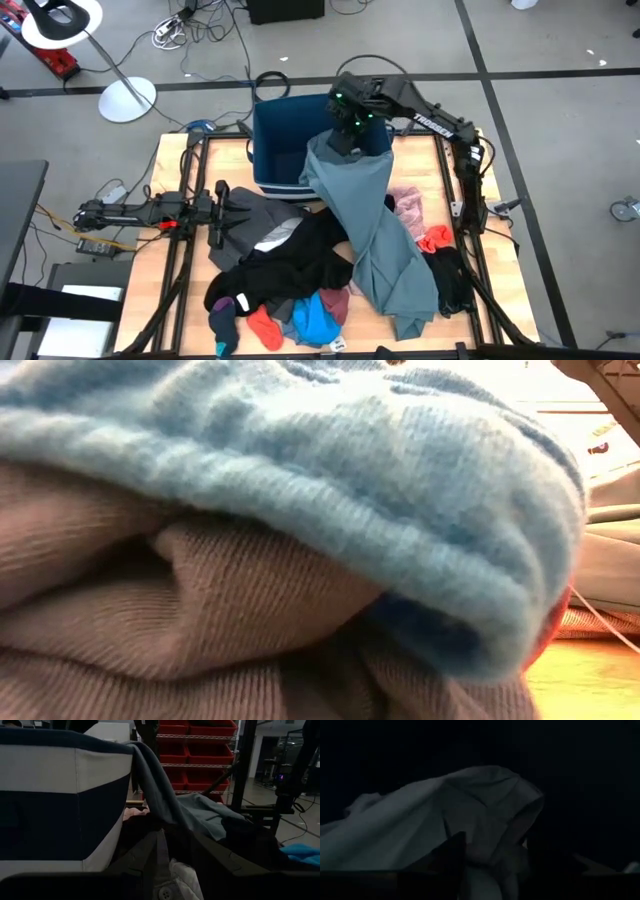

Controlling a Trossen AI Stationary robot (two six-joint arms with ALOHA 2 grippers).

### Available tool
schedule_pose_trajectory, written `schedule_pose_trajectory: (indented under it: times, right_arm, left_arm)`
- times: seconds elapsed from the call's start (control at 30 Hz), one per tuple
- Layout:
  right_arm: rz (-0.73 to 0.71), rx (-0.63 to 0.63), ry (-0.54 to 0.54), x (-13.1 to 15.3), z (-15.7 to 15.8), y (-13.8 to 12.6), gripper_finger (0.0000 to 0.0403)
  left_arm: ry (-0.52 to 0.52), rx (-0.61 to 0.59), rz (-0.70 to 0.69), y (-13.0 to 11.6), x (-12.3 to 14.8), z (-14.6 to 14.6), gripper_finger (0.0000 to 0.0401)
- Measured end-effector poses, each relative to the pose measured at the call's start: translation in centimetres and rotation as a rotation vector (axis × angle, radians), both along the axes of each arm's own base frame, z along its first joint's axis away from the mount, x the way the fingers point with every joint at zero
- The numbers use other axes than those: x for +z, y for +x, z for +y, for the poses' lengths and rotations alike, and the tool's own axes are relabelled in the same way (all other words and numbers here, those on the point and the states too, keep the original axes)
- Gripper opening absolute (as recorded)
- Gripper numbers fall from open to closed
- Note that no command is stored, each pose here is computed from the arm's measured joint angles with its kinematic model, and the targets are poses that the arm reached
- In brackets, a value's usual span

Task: Sort clothes
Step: Put the blue pants into the laundry bin

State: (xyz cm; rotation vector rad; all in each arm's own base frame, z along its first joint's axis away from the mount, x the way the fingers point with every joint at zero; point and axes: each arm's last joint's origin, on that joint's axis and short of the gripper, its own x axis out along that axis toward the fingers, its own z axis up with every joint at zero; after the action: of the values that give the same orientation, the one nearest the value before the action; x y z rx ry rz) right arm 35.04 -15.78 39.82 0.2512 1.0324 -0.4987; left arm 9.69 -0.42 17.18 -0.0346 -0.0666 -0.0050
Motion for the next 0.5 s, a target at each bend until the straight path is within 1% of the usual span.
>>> schedule_pose_trajectory:
  times: [0.1, 0.23, 0.4, 0.5]
  right_arm:
    - [-0.027, 0.005, -0.021, 1.4, 0.6, -1.2, 0.0228]
    - [-0.050, -0.003, -0.025, 3.6, 1.8, -3.5, 0.0227]
    - [-0.042, -0.014, 0.006, 5.8, 4.5, -6.9, 0.0220]
    - [-0.103, -0.012, 0.021, 7.3, 6.5, -8.5, 0.0214]
  left_arm:
    - [0.000, 0.000, 0.000, 0.0, 0.0, 0.0, 0.0124]
    - [0.000, -0.001, -0.001, 0.0, 0.0, 0.0, 0.0124]
    - [0.000, 0.000, -0.001, 0.0, 0.0, 0.0, 0.0124]
    - [0.000, 0.000, -0.001, 0.0, 0.0, 0.0, 0.0124]
